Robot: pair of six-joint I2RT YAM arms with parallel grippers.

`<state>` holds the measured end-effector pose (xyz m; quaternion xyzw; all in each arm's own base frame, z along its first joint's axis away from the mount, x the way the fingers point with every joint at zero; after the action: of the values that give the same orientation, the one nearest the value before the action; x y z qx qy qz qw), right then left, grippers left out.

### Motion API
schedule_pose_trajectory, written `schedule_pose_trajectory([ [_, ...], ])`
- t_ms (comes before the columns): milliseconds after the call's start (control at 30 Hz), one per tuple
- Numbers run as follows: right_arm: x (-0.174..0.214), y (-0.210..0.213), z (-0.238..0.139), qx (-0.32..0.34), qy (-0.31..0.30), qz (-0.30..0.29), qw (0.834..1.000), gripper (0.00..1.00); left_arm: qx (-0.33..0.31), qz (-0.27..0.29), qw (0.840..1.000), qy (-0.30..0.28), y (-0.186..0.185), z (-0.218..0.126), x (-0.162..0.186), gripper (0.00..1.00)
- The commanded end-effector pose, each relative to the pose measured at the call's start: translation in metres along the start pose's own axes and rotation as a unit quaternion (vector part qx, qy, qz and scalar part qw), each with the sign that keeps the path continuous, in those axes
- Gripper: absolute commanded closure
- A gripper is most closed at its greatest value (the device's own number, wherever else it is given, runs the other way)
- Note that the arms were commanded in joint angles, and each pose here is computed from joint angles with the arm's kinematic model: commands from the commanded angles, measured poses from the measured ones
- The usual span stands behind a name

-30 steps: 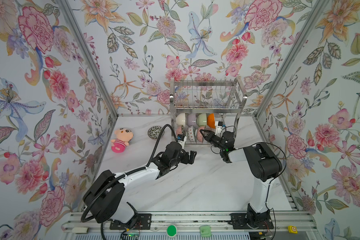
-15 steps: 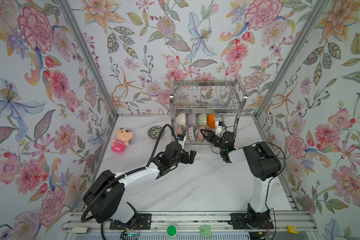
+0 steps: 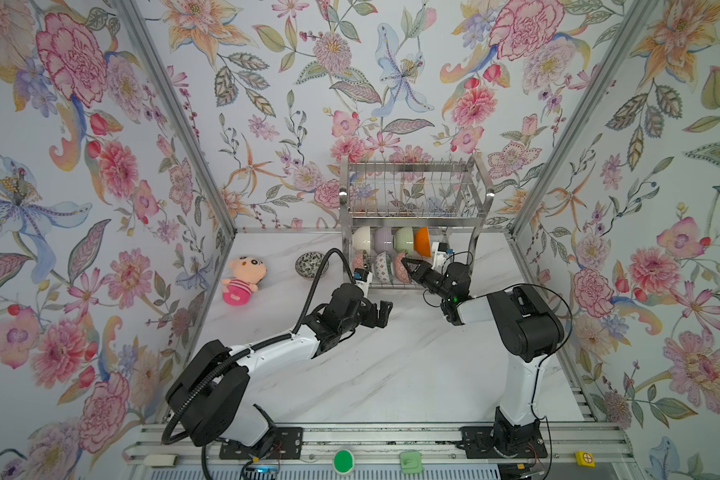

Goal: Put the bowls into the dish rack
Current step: 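Lower the leaf-patterned bowl upright into the rack beside the green-patterned bowl, then open and withdraw the right gripper while the left gripper reaches toward the last bowl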

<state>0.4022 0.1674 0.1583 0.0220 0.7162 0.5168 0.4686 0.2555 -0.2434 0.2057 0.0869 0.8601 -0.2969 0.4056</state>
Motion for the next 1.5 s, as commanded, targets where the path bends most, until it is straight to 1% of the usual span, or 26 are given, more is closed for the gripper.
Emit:
schedule_pose_trajectory([
  [0, -0.01, 0.012, -0.004, -0.016, -0.011, -0.019, 1.0, 0.83, -0.001, 0.007, 1.0, -0.002, -0.004, -0.004, 0.0, 0.01],
  [233, -0.013, 0.017, -0.009, -0.015, -0.013, -0.025, 0.999, 0.83, -0.002, 0.006, 1.0, -0.001, -0.004, -0.003, -0.001, 0.01],
  [567, -0.018, 0.03, -0.03, 0.0, -0.019, -0.043, 0.999, 0.82, -0.008, 0.011, 1.0, -0.004, -0.005, -0.005, -0.004, 0.0],
  [800, -0.023, 0.038, -0.038, 0.006, -0.019, -0.057, 0.998, 0.79, -0.022, 0.02, 1.0, -0.008, -0.004, -0.009, -0.007, 0.01],
  [1000, -0.026, 0.049, -0.046, 0.002, -0.022, -0.067, 0.997, 0.78, -0.049, 0.029, 0.998, -0.022, 0.002, -0.022, -0.013, 0.0],
  [1167, -0.025, 0.062, -0.053, 0.002, -0.014, -0.085, 0.996, 0.74, -0.082, 0.011, 0.996, -0.04, 0.027, -0.038, -0.027, 0.01],
  [1300, -0.015, 0.076, -0.053, 0.009, 0.011, -0.12, 0.993, 0.71, -0.121, -0.022, 0.991, -0.06, 0.056, -0.053, -0.044, 0.01],
  [1367, -0.008, 0.085, -0.052, 0.014, 0.022, -0.142, 0.99, 0.68, -0.133, -0.04, 0.988, -0.071, 0.071, -0.06, -0.051, 0.01],
  [1467, 0.007, 0.098, -0.046, 0.029, 0.047, -0.186, 0.981, 0.58, -0.147, -0.076, 0.982, -0.088, 0.096, -0.065, -0.057, 0.01],
])
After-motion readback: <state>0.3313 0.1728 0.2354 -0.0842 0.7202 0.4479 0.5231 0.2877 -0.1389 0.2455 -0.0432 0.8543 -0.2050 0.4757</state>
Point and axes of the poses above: each gripper's point midway between its finger pads, its own z axis out along the fingers, its own y axis along the line the jaws close on, x = y × z, the point moved 10 cm from there along -z, back along the fingers, and after that the axes turned 7 degrees about -z, right-handed, at the moved point
